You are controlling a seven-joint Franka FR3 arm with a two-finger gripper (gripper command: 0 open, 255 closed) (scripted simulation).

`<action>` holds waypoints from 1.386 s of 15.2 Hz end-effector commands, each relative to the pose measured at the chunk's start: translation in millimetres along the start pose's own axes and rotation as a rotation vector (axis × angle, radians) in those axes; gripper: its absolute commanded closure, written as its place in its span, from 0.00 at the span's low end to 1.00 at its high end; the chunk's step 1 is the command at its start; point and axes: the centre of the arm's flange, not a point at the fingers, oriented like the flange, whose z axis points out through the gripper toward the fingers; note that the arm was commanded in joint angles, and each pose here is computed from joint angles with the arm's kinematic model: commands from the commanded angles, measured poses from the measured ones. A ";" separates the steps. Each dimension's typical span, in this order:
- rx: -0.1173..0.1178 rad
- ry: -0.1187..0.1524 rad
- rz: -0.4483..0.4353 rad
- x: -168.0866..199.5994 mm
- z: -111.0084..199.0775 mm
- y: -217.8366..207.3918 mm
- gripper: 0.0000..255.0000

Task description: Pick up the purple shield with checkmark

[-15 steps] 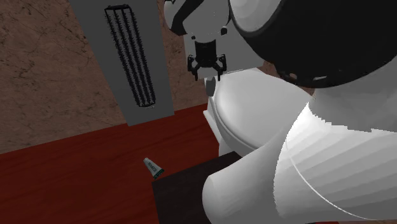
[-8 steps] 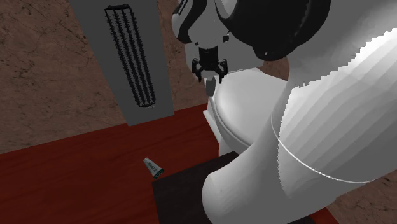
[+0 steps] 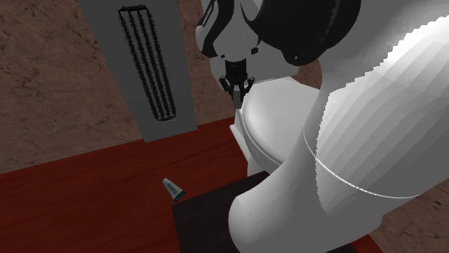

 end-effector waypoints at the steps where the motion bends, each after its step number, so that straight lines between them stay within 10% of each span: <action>1: 0.000 -0.001 0.000 0.0 0.6 0.2 1.00; 21: 0.000 -0.001 0.000 -2.7 -73.2 7.9 1.00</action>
